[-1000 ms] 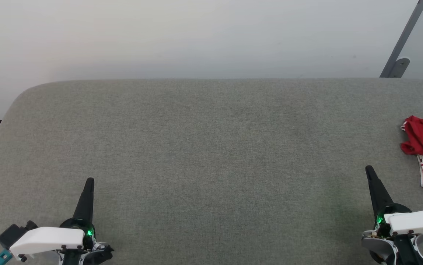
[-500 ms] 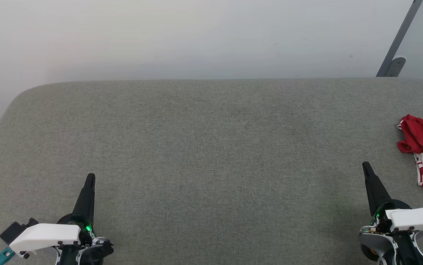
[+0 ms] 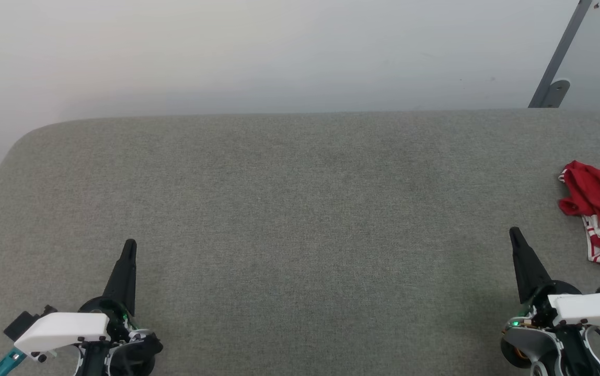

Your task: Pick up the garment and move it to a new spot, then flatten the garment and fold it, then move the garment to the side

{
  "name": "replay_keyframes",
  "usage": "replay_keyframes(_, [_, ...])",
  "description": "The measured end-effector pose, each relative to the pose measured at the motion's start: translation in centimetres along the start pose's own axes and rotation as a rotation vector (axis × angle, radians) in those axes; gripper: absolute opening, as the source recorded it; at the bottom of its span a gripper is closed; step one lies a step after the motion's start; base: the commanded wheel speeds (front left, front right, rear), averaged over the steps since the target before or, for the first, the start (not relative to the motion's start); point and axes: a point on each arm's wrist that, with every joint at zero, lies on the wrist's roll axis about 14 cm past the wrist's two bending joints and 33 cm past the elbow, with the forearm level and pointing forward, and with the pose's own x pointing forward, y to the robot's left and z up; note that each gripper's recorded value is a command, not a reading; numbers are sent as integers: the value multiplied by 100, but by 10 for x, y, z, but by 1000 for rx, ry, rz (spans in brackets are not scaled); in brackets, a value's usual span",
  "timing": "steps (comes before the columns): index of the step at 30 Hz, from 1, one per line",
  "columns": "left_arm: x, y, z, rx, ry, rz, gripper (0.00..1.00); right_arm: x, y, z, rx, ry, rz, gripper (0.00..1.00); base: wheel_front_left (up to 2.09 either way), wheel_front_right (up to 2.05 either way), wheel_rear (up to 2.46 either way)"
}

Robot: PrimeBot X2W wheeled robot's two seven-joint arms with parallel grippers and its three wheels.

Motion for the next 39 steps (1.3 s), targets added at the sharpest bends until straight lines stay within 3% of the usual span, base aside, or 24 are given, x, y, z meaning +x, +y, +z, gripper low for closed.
replay_keyframes(39, [1,-1,0,-11,1,-2,0,1,2,-1,11,3,6,0,0,0,0])
